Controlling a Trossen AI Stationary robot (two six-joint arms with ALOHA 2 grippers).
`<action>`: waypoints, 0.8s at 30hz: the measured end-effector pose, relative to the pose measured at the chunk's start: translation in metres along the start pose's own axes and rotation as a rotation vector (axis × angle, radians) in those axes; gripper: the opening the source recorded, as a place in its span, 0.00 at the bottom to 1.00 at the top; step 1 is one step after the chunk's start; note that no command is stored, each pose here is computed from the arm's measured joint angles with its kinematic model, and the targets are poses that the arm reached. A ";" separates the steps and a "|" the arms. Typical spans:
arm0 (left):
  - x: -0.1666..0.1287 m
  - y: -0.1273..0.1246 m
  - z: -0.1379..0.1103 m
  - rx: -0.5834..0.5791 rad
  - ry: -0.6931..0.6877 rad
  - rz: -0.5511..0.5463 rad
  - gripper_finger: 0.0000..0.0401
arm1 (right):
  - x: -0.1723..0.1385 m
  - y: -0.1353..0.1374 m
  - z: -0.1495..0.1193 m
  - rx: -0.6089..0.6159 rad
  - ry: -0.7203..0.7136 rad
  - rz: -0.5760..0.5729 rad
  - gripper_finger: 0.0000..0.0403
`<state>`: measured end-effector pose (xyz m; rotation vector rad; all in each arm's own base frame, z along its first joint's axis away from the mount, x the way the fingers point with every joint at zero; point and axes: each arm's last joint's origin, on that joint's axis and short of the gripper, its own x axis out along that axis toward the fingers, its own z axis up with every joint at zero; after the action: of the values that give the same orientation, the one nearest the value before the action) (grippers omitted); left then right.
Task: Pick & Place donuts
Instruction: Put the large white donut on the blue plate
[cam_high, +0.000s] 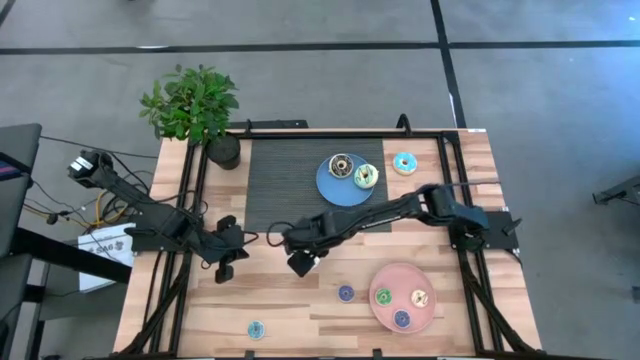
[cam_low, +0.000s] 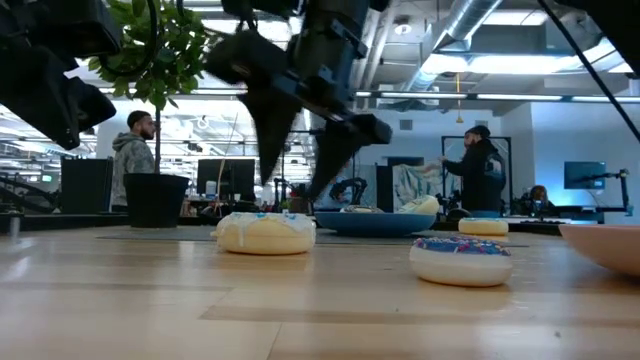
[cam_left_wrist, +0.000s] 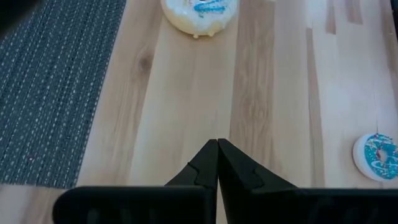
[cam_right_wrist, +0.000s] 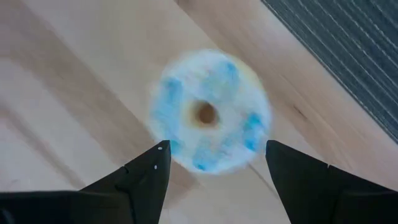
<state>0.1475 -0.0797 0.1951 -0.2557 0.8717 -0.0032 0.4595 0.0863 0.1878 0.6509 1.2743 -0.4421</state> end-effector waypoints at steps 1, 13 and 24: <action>0.000 0.000 0.000 0.004 0.000 0.000 0.00 | 0.001 -0.001 -0.001 0.004 0.009 -0.012 0.63; 0.000 0.000 0.000 0.007 -0.001 -0.001 0.00 | 0.013 -0.004 0.008 0.015 -0.063 -0.054 0.63; 0.000 -0.001 0.000 0.003 0.015 -0.021 0.00 | 0.048 -0.004 0.004 0.012 0.011 -0.061 0.64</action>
<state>0.1473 -0.0804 0.1949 -0.2620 0.8835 -0.0260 0.4721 0.0831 0.1411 0.6263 1.3051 -0.4978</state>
